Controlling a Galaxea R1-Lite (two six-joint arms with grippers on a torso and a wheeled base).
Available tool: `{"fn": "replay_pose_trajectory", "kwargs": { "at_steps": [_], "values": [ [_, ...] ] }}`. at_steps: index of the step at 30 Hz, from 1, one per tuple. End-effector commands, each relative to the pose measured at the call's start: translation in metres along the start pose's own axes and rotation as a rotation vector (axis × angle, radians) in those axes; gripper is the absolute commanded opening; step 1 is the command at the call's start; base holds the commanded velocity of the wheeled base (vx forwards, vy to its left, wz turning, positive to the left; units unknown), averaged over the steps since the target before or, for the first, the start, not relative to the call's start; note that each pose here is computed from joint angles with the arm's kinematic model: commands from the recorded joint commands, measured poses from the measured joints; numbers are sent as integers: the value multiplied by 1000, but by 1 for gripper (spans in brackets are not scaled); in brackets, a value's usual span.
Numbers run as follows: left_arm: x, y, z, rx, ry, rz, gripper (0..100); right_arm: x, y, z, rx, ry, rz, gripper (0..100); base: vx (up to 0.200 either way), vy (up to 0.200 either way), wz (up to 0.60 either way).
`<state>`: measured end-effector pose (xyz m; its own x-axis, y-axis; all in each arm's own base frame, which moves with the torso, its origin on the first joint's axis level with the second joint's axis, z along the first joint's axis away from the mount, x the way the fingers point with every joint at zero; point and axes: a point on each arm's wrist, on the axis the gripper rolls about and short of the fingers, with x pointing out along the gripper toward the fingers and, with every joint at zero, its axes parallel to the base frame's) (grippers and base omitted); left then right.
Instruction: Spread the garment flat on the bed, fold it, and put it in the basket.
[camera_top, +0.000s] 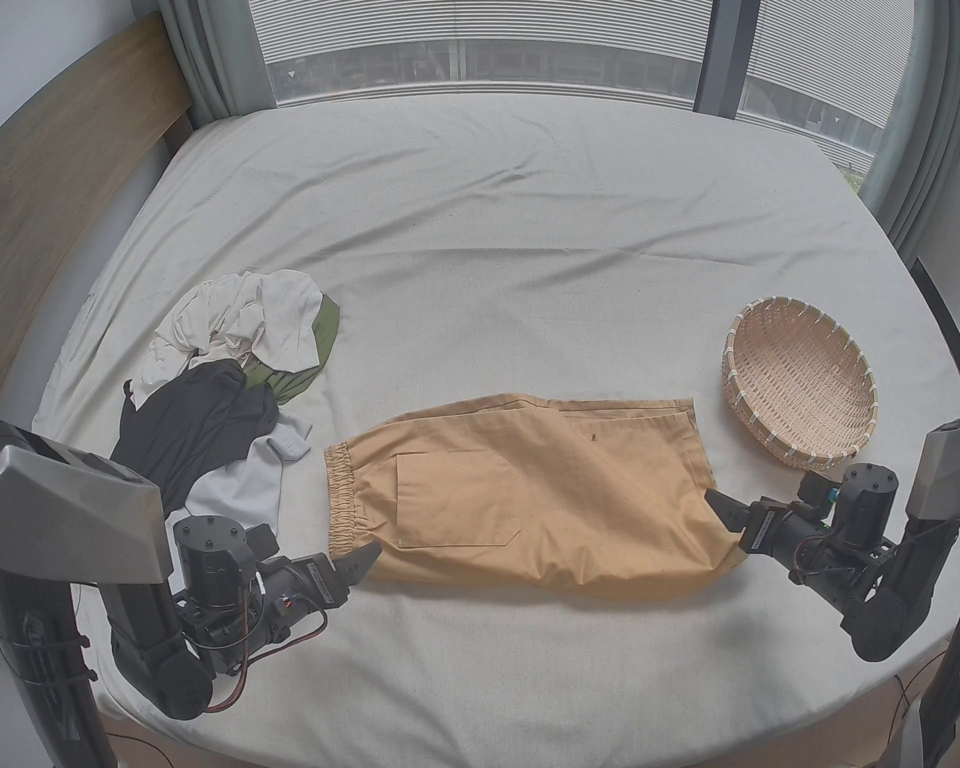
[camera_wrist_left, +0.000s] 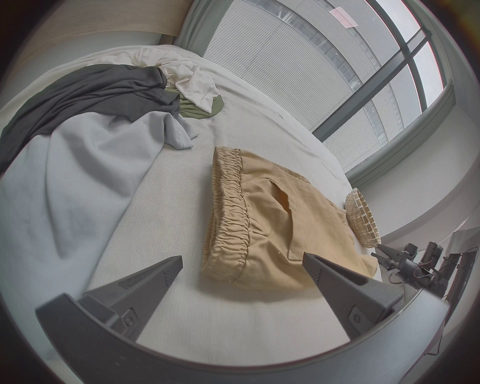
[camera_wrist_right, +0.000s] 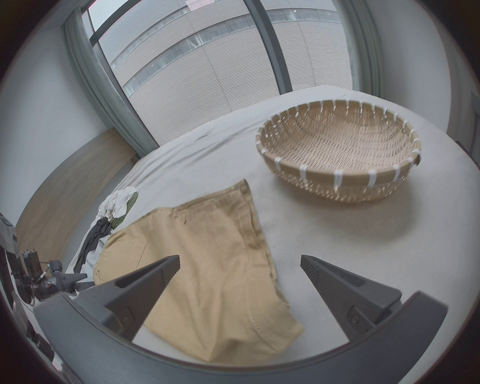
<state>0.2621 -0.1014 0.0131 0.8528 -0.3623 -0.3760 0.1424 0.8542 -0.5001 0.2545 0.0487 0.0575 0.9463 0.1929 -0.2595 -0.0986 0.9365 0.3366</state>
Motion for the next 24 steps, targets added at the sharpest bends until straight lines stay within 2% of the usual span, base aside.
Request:
{"fn": "replay_pose_trajectory", "kwargs": {
  "at_steps": [1, 9, 16, 20, 21, 24],
  "values": [
    [18, 4, -4, -4, 1, 6, 100, -13, -2, 14, 5, -58, -7, 100, 0, 0, 0],
    [49, 14, -6, -16, -25, 3, 100, -16, -2, 18, 4, -76, -5, 100, 0, 0, 0],
    [63, 7, 8, -45, -91, -48, 100, -15, 0, 17, 4, -70, 1, 100, 0, 0, 0],
    [66, 5, 9, -47, -97, -57, 100, -15, 0, 17, 3, -71, 3, 100, 0, 0, 0],
    [67, 6, 7, -46, -94, -55, 0, -15, 1, 17, 3, -71, 4, 100, 0, 0, 0],
    [71, 8, 5, -46, -88, -51, 0, -15, 1, 16, 2, -68, 6, 100, 0, 0, 0]
  ]
}}
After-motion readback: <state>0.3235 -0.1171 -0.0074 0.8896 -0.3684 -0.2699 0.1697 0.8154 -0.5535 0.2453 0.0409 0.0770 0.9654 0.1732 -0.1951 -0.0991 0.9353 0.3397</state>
